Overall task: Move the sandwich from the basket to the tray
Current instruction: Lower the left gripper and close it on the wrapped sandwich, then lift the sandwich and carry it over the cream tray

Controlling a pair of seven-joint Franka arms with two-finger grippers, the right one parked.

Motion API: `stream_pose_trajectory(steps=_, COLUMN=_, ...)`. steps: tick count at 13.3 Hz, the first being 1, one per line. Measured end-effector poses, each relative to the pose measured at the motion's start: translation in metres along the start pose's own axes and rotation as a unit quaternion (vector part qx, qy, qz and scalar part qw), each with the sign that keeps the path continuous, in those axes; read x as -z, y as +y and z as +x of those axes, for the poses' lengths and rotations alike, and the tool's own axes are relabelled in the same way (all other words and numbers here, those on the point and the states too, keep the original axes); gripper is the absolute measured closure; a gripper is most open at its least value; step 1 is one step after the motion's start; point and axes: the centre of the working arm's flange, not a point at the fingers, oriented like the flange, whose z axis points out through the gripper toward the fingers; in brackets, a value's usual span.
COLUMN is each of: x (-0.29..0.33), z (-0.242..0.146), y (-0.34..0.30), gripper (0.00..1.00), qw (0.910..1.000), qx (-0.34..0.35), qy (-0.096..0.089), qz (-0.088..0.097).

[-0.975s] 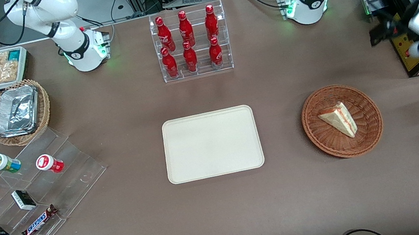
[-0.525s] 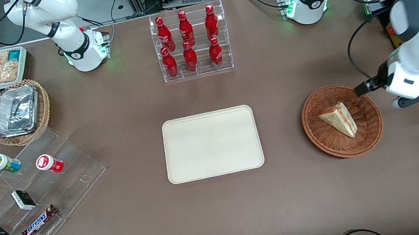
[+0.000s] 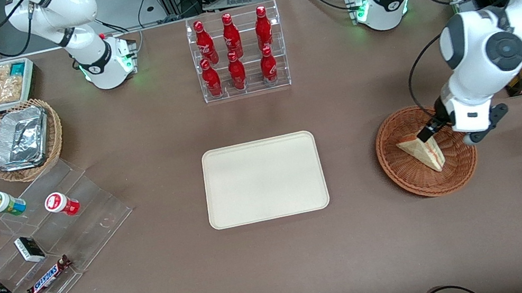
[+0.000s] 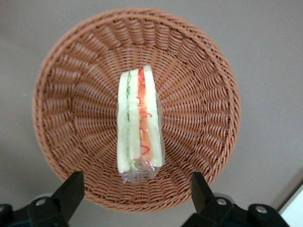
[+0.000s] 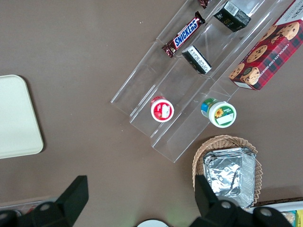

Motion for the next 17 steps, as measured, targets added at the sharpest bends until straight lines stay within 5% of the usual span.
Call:
stream_pose_trajectory(steps=7, x=-0.055, z=0.003, y=-0.001, gripper=0.00, qw=0.9999, qx=0.012, qy=0.000, qz=-0.002)
stream_pose_trajectory(steps=11, x=-0.085, z=0.002, y=-0.003, gripper=0.04, qw=0.9998, qx=0.002, qy=0.001, qz=0.021)
stream_pose_trajectory(steps=17, x=-0.064, z=0.016, y=0.006, gripper=0.64, qw=0.9996, qx=0.010, qy=0.011, qz=0.025)
